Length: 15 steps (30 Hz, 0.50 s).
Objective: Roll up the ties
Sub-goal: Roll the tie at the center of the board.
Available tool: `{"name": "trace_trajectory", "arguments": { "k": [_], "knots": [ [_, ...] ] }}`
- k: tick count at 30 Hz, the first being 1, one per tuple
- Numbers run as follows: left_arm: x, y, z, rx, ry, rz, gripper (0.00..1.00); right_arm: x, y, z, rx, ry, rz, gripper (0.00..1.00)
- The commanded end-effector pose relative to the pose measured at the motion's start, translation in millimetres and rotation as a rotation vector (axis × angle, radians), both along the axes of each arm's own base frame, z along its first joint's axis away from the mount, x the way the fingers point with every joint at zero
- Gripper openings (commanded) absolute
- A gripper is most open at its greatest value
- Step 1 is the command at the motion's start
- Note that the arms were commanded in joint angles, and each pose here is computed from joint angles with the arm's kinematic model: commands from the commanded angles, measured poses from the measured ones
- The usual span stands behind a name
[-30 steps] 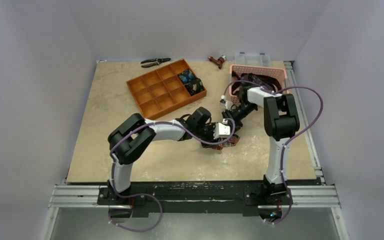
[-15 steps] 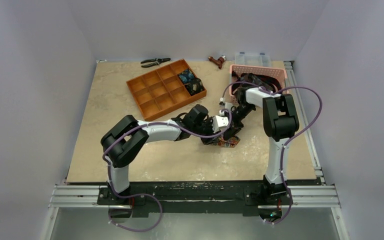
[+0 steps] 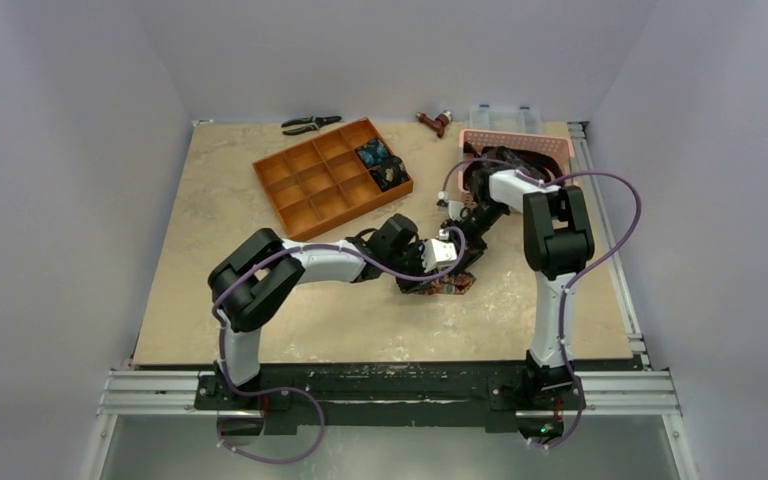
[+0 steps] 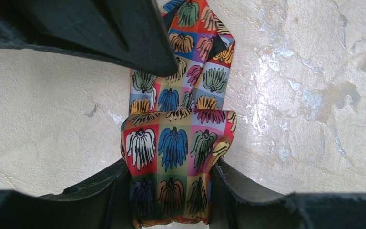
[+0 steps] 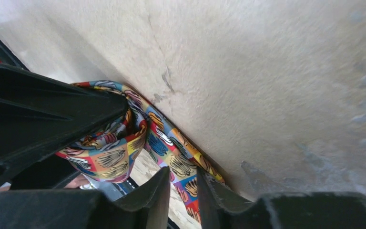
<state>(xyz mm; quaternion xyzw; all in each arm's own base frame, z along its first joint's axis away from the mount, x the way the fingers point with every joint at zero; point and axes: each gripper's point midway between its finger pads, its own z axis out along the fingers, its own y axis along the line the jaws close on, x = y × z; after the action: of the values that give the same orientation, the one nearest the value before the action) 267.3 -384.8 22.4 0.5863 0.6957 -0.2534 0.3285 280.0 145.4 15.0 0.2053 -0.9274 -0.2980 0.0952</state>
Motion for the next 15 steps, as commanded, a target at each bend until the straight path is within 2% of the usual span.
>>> {"name": "trace_trajectory", "arguments": {
  "k": [1, 5, 8, 9, 12, 15],
  "knots": [
    [-12.2, 52.7, -51.0, 0.249, 0.095, 0.051, 0.22, 49.0, -9.1, -10.6, -0.014, -0.188, 0.070, 0.33],
    [-14.5, 53.3, -54.0, 0.255, 0.116, 0.061, 0.23, 39.8, 15.1, 36.8, 0.157, -0.171, 0.038, 0.49],
    [-14.8, 51.6, -53.8, 0.250, 0.126, 0.065, 0.23, 20.4, 26.9, 60.7, 0.268, -0.124, 0.010, 0.52],
    [-15.2, 51.0, -54.3, 0.249, 0.129, 0.065, 0.23, 13.0, 29.2, 64.9, 0.290, -0.104, 0.003, 0.53],
    [-14.4, 49.3, -53.8, 0.243, 0.133, 0.068, 0.23, -3.5, 39.7, 71.5, 0.366, -0.030, -0.042, 0.63],
    [-14.4, 48.6, -53.6, 0.242, 0.135, 0.067, 0.24, -9.9, 44.4, 62.5, 0.380, 0.036, -0.074, 0.66]
  ]
}}
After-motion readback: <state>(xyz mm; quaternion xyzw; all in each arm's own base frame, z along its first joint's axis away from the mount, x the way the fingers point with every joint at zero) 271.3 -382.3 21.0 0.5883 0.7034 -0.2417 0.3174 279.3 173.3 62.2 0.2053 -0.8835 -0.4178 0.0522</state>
